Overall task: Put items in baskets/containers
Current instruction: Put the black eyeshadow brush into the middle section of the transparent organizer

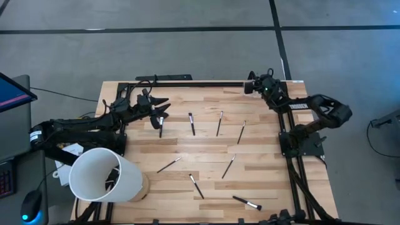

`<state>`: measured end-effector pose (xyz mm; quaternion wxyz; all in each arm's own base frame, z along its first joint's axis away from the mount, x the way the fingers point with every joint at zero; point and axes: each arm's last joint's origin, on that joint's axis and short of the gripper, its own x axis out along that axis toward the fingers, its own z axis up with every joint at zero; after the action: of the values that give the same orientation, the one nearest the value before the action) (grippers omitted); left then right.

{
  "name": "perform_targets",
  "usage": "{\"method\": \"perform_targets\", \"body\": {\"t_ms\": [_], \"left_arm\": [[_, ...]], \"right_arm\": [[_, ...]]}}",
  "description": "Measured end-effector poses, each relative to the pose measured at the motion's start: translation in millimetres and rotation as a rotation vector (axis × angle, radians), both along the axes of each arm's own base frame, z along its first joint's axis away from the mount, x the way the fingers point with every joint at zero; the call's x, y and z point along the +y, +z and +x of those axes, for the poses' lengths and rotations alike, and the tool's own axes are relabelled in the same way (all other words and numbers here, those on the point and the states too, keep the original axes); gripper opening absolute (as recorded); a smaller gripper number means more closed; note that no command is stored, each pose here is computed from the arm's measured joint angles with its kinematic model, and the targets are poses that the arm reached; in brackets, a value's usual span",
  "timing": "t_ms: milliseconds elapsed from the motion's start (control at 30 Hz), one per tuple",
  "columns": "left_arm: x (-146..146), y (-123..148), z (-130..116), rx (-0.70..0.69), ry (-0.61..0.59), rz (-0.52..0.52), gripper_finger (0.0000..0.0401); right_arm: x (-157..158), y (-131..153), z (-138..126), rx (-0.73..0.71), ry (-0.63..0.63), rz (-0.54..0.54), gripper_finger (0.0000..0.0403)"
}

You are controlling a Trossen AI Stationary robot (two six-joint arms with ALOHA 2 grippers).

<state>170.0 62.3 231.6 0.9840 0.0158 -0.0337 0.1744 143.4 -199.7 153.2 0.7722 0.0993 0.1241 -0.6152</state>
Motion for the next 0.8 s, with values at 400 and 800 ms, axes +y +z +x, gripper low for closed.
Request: {"method": "perform_targets", "body": {"t_ms": [400,800], "left_arm": [[0.0,-0.3,0.0,0.003,0.0,-0.003,0.0124],[0.5,-0.4,-0.2,0.003,0.003,-0.003,0.0124]], "right_arm": [[10.2,10.2,-3.7,0.023,0.016,0.03,0.0088],[49.5,56.8,24.8,0.058,0.189,0.198,0.0076]]}}
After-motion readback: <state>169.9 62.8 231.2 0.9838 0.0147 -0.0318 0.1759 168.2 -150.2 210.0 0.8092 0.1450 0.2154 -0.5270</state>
